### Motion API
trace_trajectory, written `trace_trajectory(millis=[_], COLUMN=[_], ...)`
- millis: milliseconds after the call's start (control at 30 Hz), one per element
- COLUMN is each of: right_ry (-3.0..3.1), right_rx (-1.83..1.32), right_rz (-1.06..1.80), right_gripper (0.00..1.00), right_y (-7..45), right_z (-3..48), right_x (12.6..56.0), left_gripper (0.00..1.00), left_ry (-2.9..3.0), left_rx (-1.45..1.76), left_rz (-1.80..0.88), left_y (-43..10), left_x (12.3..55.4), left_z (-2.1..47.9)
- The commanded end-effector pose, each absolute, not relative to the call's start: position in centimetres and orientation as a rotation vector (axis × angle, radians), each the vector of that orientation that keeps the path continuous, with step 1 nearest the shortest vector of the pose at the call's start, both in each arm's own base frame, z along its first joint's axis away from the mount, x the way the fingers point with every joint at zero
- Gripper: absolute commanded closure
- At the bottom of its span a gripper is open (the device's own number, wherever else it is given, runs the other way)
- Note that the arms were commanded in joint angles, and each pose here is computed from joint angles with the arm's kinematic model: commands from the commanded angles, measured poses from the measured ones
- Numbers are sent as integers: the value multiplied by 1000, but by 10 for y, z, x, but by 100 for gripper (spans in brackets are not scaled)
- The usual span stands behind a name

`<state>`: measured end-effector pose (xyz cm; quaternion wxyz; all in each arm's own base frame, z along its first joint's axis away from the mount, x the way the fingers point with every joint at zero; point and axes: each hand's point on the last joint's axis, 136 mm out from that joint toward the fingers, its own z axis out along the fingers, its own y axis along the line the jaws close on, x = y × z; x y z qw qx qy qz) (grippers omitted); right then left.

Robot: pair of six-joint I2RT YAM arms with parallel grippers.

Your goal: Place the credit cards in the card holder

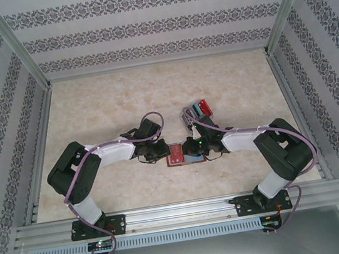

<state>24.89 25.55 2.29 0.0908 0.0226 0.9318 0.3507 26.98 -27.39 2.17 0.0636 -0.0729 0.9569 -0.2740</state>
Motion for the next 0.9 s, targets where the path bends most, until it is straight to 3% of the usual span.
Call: trace_trajectory(millis=[0, 167, 600, 767, 867], right_ry=[2772, 2771, 2933, 2834, 2745], right_rx=[7, 7, 27, -32, -69], right_rz=[1116, 1079, 601, 679, 695], right_gripper=[94, 86, 84, 75, 73], right_y=[272, 267, 196, 198, 196], right_z=[27, 32, 2, 38, 72], right_x=[247, 247, 235, 247, 262], left_gripper=[80, 76, 88, 87, 81], left_ry=[2912, 2920, 2967, 2954, 2929], left_rx=[-225, -230, -254, -247, -222], left_rz=[-806, -767, -658, -662, -696], left_y=[-273, -268, -256, -256, -261], left_x=[263, 262, 257, 258, 264], left_z=[11, 10, -4, 0, 11])
